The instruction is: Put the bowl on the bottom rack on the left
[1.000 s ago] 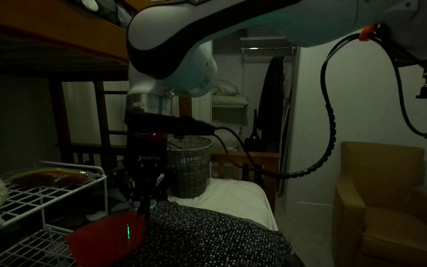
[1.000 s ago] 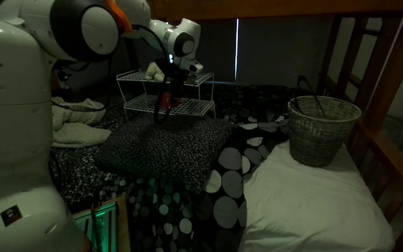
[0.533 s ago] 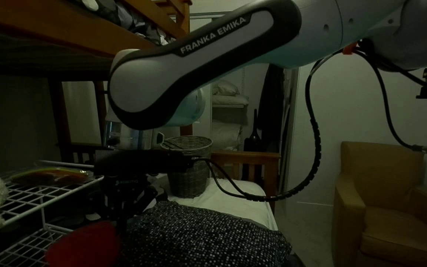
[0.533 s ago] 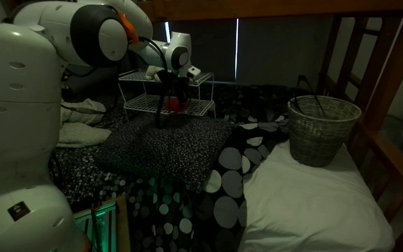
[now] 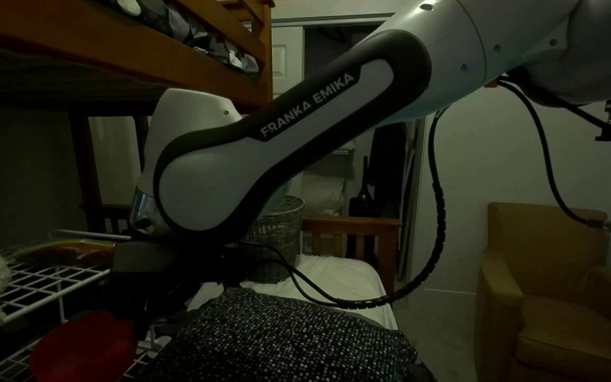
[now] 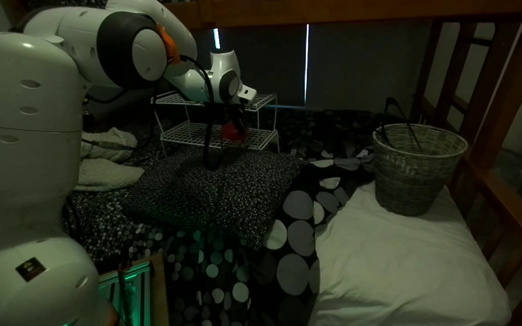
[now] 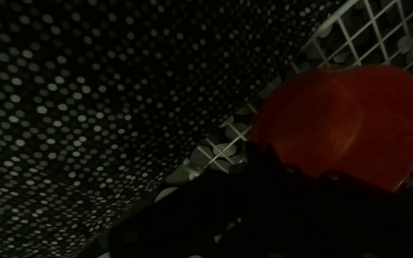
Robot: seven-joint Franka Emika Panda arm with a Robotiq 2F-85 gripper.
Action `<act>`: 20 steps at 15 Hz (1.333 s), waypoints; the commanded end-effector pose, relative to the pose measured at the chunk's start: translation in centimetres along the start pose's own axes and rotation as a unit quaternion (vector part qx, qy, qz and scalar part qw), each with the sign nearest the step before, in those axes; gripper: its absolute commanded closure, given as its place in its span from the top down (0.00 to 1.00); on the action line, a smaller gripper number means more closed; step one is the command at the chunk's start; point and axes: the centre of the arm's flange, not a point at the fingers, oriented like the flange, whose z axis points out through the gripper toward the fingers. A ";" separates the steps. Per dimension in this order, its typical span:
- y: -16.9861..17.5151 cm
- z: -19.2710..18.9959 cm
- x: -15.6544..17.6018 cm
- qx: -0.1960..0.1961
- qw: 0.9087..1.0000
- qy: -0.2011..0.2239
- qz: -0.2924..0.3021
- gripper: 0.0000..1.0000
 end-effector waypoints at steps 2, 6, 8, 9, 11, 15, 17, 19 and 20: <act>0.6 1.9 -1.3 0.020 1.000 0.022 -0.001 0.01; 0.4 3.2 -1.9 0.033 0.998 0.045 -0.019 0.01; 0.6 3.8 -2.0 0.030 0.998 0.051 -0.022 0.01; 0.6 4.0 -2.1 0.029 0.998 0.054 -0.024 0.01; 0.9 4.4 -2.0 0.022 0.997 0.071 -0.033 0.01; 1.4 4.5 -1.6 0.016 0.993 0.104 -0.053 0.01; 1.5 4.7 -1.3 0.023 0.991 0.120 -0.064 0.01; 1.6 4.8 -1.0 0.029 0.989 0.129 -0.070 0.01; 1.5 4.7 -1.0 0.034 0.988 0.130 -0.072 0.01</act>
